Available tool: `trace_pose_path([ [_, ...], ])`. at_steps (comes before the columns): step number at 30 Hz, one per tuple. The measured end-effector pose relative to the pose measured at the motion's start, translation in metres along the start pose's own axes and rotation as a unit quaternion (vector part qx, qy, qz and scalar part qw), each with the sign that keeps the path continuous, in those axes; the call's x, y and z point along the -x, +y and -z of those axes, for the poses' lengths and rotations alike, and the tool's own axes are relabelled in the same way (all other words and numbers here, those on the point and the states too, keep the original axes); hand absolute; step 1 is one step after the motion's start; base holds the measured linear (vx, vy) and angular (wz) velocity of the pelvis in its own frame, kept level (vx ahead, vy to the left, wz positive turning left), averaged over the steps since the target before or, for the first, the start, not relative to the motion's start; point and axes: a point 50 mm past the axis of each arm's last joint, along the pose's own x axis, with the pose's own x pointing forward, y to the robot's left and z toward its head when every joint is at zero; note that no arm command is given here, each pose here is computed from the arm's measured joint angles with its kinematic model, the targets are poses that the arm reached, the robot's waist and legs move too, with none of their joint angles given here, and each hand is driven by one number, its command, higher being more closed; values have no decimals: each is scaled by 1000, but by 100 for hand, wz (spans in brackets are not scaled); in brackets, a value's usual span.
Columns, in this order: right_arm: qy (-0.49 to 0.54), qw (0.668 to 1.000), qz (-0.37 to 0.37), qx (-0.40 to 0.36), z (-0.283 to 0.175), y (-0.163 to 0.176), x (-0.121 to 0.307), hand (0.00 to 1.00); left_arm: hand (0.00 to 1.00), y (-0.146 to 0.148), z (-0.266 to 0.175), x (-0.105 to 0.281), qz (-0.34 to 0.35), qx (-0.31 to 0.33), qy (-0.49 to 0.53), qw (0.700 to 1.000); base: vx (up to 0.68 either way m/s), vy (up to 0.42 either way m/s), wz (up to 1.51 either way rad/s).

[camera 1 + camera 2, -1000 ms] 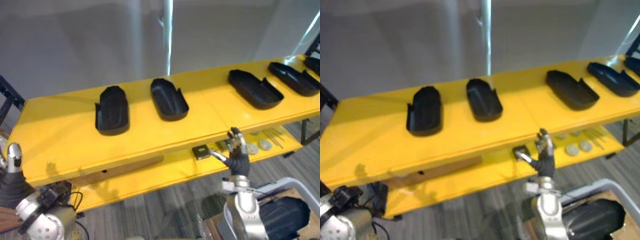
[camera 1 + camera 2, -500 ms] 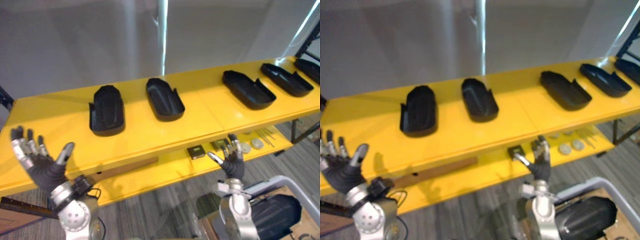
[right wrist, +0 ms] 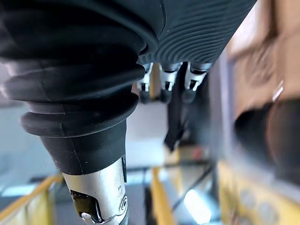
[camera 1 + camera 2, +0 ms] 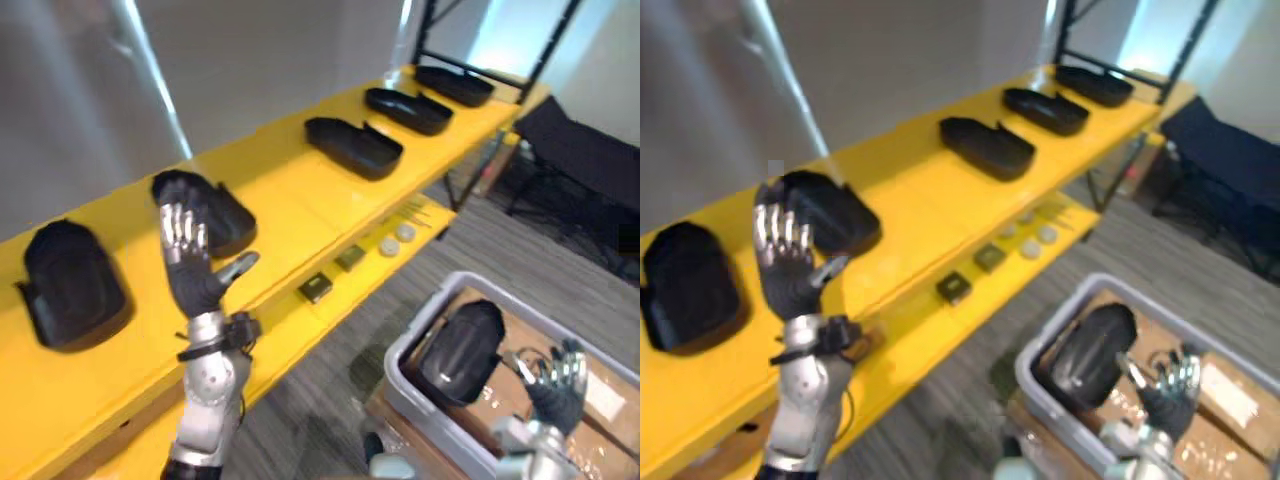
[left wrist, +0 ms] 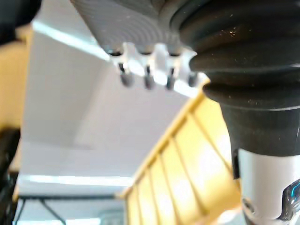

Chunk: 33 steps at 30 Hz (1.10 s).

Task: Walk over and take plastic housings, then place them on the shelf

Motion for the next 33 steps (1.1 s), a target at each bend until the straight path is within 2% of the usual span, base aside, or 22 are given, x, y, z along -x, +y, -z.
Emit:
trace_pose_path([
  [5, -20, 998, -65, -7, -5, 17, -8, 0, 0, 8, 6, 3, -40, -19, 26, 999, -41, -65, -25],
  [10, -81, 977, -196, 13, -25, 57, -30, 0, 0, 51, 4, 28, -136, -78, 56, 986, -64, 3, -91],
  [12, -97, 973, -210, 16, -32, 62, -38, 0, 0, 64, -4, 39, -166, -90, 53, 981, -30, 151, -85],
  [16, -72, 976, -203, -13, -26, 61, -38, 0, 0, 63, -11, 38, -163, -82, 30, 983, -13, 107, -17],
  [21, 23, 978, -189, -89, 3, 58, -7, 0, 0, 61, -14, 35, -140, -94, 19, 985, -164, 126, -63],
  [25, 58, 969, -227, -82, 15, 62, 11, 0, 0, 69, -15, 34, -148, -111, 20, 983, -343, 50, -118],
  [28, 43, 964, -255, -60, 13, 71, 11, 0, 0, 73, -6, 32, -143, -120, 36, 982, -178, 3, -95],
  [33, 1, 953, -298, -63, 2, 114, 1, 0, 0, 72, 10, 37, -143, -112, 77, 980, -143, -42, -102],
])
